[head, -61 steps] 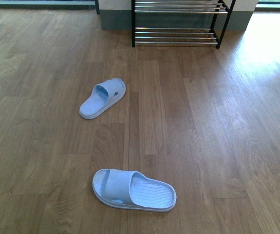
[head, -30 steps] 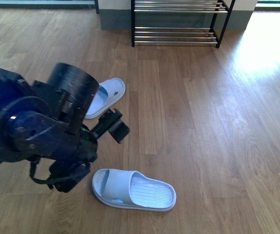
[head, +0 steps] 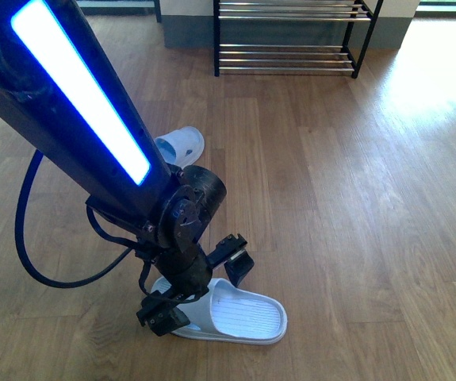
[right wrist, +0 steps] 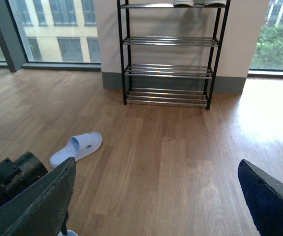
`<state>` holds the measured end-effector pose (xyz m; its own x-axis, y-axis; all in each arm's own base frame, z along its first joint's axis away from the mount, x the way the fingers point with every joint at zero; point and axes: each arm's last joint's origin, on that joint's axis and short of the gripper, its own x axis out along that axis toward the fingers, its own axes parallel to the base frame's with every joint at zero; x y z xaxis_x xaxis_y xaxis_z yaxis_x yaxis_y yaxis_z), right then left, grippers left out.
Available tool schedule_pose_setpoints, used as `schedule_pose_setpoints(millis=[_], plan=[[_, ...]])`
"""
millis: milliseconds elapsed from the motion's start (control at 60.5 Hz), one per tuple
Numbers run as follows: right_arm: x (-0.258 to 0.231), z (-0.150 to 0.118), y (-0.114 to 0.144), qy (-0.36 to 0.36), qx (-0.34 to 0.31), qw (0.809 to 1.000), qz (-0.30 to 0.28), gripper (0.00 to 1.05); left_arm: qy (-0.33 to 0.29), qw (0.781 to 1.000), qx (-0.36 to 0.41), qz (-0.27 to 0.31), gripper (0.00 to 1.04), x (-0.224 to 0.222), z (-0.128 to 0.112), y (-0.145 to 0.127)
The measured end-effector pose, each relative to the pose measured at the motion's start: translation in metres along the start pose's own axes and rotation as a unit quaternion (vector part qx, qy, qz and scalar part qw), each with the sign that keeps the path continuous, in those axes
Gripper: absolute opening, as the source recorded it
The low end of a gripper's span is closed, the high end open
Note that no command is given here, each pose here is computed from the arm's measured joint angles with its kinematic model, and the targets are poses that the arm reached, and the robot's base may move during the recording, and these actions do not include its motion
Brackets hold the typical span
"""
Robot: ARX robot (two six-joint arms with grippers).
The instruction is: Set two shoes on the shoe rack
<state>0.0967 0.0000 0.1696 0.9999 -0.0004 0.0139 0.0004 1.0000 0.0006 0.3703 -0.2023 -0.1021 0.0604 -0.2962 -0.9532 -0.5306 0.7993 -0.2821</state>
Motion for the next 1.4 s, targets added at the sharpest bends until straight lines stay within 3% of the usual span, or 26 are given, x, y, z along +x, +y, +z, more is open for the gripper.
schedule_pose_setpoints(millis=[215,462,809,1074,1156,1321,1404], plan=[[0.000,0.000,0.000,0.000,0.000,1.000,0.000,0.95,0.012,0.999,0.010,0.037,0.95,0.023,0.005,0.007],[0.000,0.000,0.000,0.000,0.000,1.000,0.000,0.95,-0.028,0.995,0.040,0.084,0.95,0.033,0.009,0.014],[0.000,0.000,0.000,0.000,0.000,1.000,0.000,0.95,-0.040,0.993,0.055,0.097,0.95,0.042,0.020,0.020],[0.000,0.000,0.000,0.000,0.000,1.000,0.000,0.95,-0.042,0.982,0.090,0.158,0.95,0.054,0.018,0.033],[0.000,0.000,0.000,0.000,0.000,1.000,0.000,0.95,-0.037,0.986,0.078,0.144,0.95,0.056,0.018,0.034],[0.000,0.000,0.000,0.000,0.000,1.000,0.000,0.95,-0.025,0.999,-0.033,0.036,0.95,0.055,0.020,0.029],[0.000,0.000,0.000,0.000,0.000,1.000,0.000,0.95,-0.023,0.996,-0.080,0.042,0.95,0.052,0.020,0.029]])
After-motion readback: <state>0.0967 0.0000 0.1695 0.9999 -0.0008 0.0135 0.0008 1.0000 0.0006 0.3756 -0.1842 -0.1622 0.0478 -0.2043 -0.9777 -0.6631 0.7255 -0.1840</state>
